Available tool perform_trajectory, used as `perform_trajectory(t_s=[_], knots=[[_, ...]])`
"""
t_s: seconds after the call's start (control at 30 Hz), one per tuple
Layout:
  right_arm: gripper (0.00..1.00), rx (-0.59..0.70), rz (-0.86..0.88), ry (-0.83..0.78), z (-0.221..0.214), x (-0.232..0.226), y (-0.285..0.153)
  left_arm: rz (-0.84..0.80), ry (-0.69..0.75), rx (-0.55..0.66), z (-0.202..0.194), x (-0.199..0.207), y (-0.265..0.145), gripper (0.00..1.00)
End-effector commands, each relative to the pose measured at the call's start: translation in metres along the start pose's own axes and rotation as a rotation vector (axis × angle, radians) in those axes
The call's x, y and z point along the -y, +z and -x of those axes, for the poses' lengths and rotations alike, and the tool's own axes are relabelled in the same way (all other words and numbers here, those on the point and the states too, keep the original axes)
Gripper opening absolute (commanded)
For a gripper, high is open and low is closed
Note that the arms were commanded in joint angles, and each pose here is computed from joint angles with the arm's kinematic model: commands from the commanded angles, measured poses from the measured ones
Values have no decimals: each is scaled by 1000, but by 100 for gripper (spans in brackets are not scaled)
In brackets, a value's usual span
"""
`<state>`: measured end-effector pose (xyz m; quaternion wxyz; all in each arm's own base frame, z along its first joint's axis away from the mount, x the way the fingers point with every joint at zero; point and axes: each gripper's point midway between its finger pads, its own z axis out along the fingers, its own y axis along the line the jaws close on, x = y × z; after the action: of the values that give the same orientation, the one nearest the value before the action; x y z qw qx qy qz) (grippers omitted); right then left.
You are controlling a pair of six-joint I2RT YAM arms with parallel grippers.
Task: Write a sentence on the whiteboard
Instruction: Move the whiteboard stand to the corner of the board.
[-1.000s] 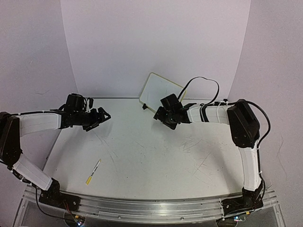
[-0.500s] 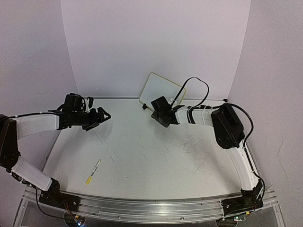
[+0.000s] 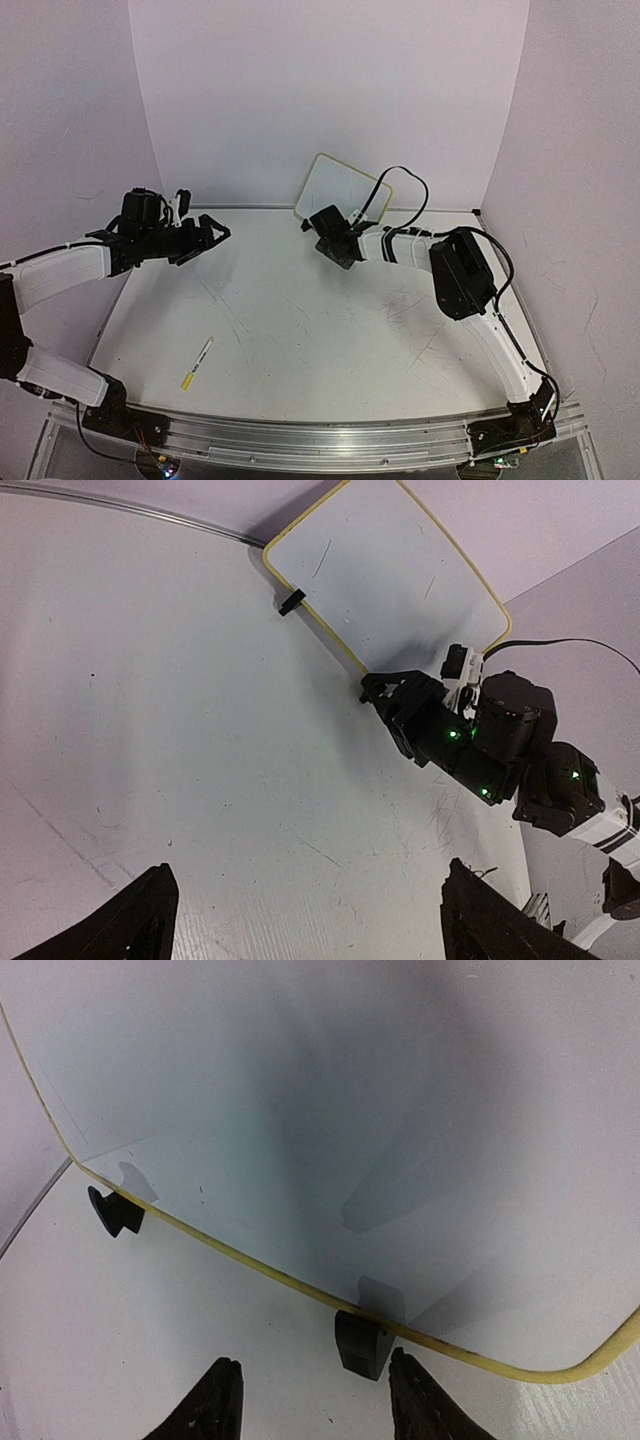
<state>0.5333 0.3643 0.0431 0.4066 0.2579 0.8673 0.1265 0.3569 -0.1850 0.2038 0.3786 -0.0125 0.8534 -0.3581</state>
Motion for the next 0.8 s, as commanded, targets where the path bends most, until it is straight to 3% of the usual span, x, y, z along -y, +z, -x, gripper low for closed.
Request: perform_trajectory(t_s=[0.0,0.2,0.37,0.77], knots=[[54,18,-47,-1,8,6,9,-38,48,21,4,15,-12,92],[54,-8,-85,-1,8,21,21,-49,63,42,11,21,-18,93],[49,10,-103,5,17,27,26,-49,67,44,12,22,-18,93],[23,8,-100,-48,27,26,20,-36,58,34,10,17,-14,93]])
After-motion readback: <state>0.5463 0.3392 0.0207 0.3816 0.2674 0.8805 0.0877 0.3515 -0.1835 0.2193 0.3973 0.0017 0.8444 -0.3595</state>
